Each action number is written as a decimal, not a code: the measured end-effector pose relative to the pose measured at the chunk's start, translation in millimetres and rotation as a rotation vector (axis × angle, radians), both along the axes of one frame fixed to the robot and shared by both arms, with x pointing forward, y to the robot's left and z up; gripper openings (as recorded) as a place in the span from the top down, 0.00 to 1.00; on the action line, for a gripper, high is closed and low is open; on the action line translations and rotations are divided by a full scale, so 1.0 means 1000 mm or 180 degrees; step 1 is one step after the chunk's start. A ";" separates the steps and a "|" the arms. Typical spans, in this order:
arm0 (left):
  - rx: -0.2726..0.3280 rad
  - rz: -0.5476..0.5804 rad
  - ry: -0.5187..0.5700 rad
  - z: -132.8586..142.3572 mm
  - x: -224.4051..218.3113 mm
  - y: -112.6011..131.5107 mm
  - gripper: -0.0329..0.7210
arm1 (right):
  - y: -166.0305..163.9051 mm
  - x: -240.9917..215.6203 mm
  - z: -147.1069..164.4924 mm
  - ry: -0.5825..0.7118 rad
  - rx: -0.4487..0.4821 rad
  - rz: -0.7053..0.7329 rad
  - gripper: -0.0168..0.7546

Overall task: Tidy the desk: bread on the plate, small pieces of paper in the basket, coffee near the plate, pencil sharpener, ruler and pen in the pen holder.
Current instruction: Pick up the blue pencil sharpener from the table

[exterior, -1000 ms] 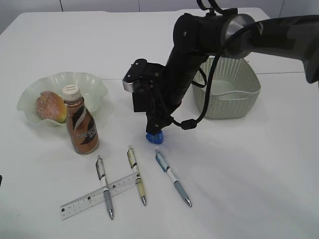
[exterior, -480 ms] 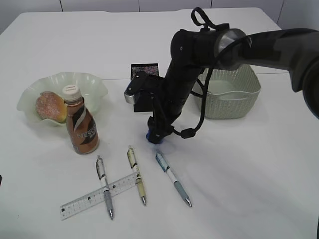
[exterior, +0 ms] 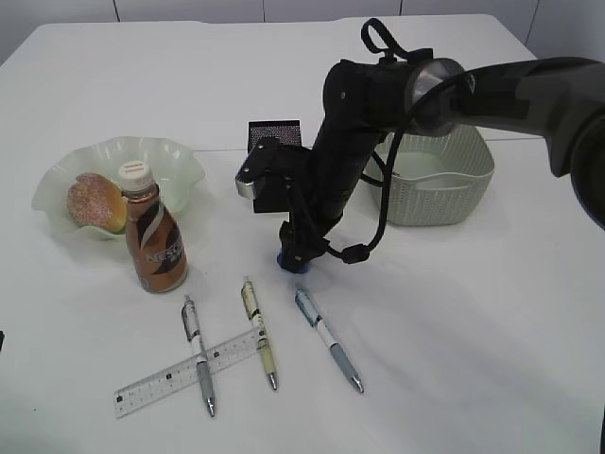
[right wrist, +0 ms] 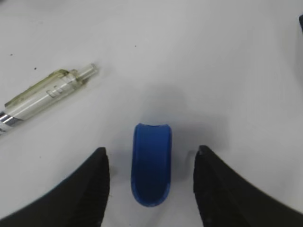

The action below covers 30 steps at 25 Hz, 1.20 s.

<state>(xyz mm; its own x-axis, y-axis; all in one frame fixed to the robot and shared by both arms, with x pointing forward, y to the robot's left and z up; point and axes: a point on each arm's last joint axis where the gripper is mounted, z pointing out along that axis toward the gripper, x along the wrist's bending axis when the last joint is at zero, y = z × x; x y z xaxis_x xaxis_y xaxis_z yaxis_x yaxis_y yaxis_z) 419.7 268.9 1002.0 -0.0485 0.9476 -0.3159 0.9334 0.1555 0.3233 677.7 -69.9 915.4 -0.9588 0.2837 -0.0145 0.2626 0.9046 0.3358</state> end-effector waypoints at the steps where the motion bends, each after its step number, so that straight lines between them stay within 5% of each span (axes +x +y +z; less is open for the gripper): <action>1: 0.0000 0.0001 -0.0004 0.000 0.000 0.000 0.38 | 0.000 0.000 0.000 -0.0002 0.0001 -0.0001 0.44; 8: 0.0001 0.0002 -0.0007 0.000 0.000 0.000 0.38 | 0.000 0.000 0.000 -0.0007 0.0002 -0.0002 0.54; 30: 0.0007 0.0020 -0.0055 0.001 0.002 0.000 0.38 | 0.001 0.001 -0.008 0.0023 -0.0003 -0.0014 0.55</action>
